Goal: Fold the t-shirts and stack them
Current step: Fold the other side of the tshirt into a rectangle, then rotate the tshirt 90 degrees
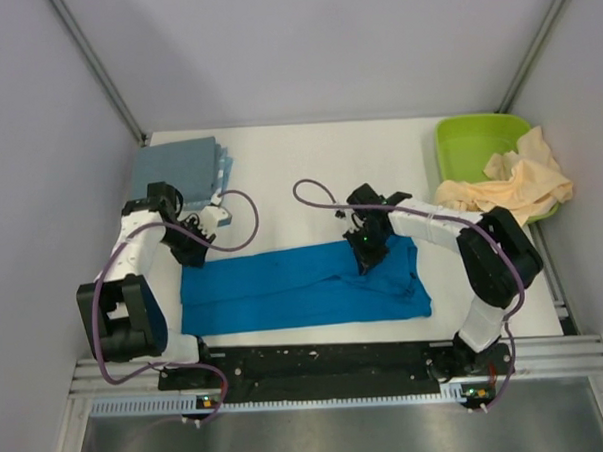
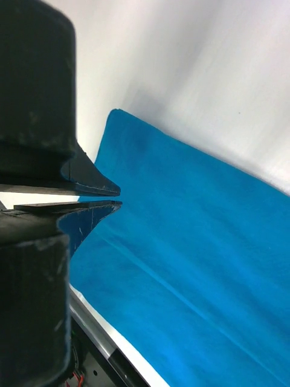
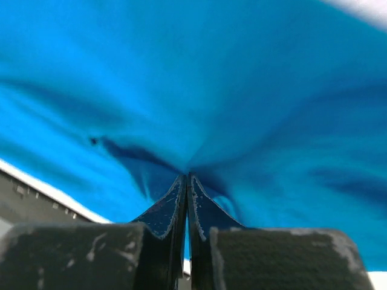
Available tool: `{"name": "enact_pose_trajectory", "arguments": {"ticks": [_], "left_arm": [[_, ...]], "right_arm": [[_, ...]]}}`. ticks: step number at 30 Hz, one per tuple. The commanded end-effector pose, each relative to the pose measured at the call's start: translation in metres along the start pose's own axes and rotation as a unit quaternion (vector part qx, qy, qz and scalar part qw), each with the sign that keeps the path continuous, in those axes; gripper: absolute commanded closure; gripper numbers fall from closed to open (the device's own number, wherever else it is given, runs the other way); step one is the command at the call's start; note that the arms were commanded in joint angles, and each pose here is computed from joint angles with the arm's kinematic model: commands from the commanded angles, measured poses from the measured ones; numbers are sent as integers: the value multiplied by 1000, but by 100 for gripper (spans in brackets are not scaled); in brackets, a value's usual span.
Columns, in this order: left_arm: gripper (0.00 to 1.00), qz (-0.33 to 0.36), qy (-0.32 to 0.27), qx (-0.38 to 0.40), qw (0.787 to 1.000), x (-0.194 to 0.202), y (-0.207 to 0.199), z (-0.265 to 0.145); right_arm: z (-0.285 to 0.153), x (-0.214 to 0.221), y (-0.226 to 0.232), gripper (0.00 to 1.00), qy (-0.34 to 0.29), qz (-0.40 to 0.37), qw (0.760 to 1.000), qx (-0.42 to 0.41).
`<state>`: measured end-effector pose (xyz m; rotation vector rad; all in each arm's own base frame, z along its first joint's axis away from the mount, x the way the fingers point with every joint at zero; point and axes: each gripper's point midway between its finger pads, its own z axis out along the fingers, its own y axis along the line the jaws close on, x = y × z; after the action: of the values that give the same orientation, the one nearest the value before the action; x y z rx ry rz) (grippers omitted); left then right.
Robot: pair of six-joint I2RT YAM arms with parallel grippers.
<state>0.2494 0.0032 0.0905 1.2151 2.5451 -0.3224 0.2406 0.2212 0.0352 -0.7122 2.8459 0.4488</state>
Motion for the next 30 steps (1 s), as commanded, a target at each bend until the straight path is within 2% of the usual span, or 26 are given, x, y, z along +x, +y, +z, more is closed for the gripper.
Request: {"name": "enact_pose_trajectory", "arguments": {"ticks": [1, 4, 7, 9, 11, 14, 16, 17, 18, 20, 22, 25, 28, 30], "left_arm": [[86, -12, -40, 6, 999, -19, -8, -4], [78, 17, -88, 26, 996, -51, -22, -14], [70, 88, -159, 63, 981, -98, -53, -27], [64, 138, -195, 69, 969, -130, -71, -31], [58, 179, -216, 102, 954, -157, -97, -27], [57, 232, -223, 167, 932, -188, -139, -17], [56, 250, -215, 174, 928, -201, -150, -4], [58, 261, -207, 165, 929, -207, -152, 4], [61, 257, -198, 155, 933, -209, -149, 12], [65, 238, -191, 126, 944, -214, -135, 22], [65, 211, -171, 76, 959, -208, -114, 33], [62, 169, -125, -7, 978, -181, -74, 48], [59, 113, -89, -74, 987, -150, -35, 53], [57, 65, -79, -97, 990, -126, -10, 51]], "right_arm": [[-21, 31, 66, 100, 31, -67, 992, -101], [-45, 57, 117, 100, 66, -73, 969, -228], [-67, 68, 123, 100, 67, -68, 963, -252], [-79, 59, 110, 100, 43, -27, 971, -234], [-82, 41, 75, 100, 5, 40, 982, -186], [-82, 17, 7, 100, -54, 123, 988, -81], [-83, 1, -27, 100, -86, 148, 985, -29], [-84, -5, -45, 95, -96, 156, 983, 6], [-86, -11, -61, 89, -108, 163, 980, 32], [-89, -21, -97, 63, -126, 185, 970, 96], [-88, -32, -118, 53, -143, 187, 963, 128], [-71, -42, -134, 48, -133, 184, 963, 142], [-50, -38, -154, 47, -99, 189, 962, 168], [-33, -37, -160, 48, -77, 189, 966, 156]]}}
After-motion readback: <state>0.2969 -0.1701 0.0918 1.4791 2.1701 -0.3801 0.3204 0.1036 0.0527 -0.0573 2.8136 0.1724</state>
